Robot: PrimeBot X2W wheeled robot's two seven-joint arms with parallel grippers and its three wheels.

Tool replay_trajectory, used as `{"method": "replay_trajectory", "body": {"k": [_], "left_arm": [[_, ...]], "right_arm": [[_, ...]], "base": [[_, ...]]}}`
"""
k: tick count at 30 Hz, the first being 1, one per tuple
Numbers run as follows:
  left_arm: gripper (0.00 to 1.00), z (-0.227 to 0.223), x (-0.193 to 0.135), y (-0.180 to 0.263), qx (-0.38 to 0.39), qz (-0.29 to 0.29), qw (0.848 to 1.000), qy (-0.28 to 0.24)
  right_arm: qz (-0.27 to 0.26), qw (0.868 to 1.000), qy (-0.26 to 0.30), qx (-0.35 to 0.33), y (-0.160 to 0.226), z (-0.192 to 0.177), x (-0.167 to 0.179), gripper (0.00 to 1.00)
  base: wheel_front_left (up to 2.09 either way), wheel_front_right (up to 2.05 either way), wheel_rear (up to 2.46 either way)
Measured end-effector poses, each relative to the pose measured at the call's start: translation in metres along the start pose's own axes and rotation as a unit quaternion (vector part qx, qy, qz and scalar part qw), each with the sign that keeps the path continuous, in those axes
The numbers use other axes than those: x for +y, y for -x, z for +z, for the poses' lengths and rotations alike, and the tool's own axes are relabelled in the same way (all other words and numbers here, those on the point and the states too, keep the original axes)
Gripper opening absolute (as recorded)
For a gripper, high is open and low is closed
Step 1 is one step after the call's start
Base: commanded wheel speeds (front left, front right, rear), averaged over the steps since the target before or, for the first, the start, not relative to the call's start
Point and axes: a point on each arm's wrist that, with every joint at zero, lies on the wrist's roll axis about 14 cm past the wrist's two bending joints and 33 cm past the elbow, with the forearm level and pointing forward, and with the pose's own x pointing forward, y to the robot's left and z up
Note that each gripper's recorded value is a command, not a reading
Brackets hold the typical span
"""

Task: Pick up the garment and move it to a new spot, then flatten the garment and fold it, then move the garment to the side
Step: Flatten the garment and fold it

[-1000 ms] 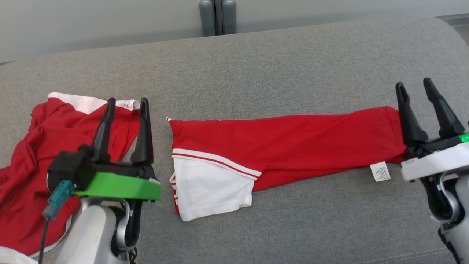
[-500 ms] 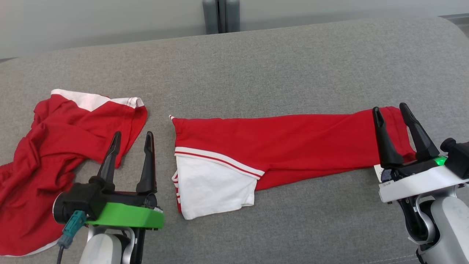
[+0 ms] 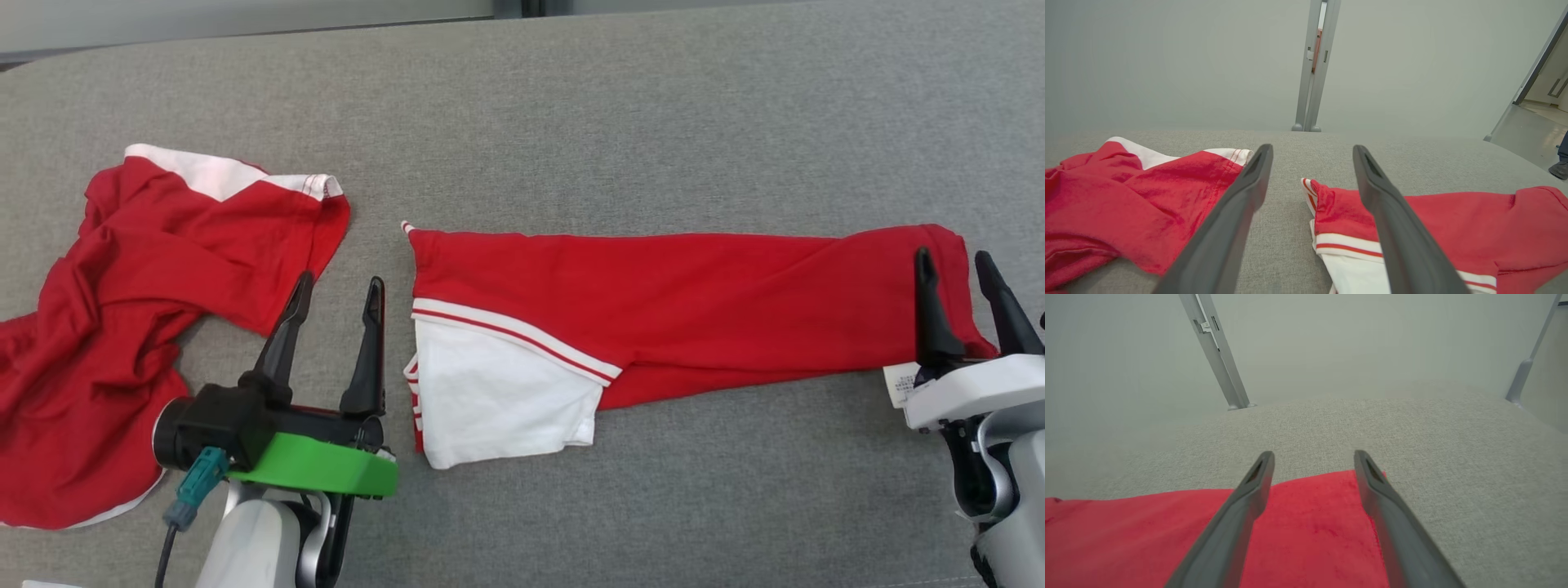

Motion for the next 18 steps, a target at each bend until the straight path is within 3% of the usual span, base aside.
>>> {"method": "replay_trajectory", "body": {"k": [7, 18], "left_arm": [[1.0, -0.009, 0.012, 0.005, 0.014, 0.017, 1.0, -0.003], [1.0, -0.015, 0.021, 0.004, 0.023, 0.028, 0.999, -0.005]], "right_arm": [[-0.072, 0.995, -0.015, 0.074, -0.006, -0.051, -0.038, 1.0], [-0.106, 0.987, -0.023, 0.12, -0.004, -0.083, -0.051, 1.0]], "base": [[0.0, 0.0, 0.0], [0.0, 0.0, 0.0]]}}
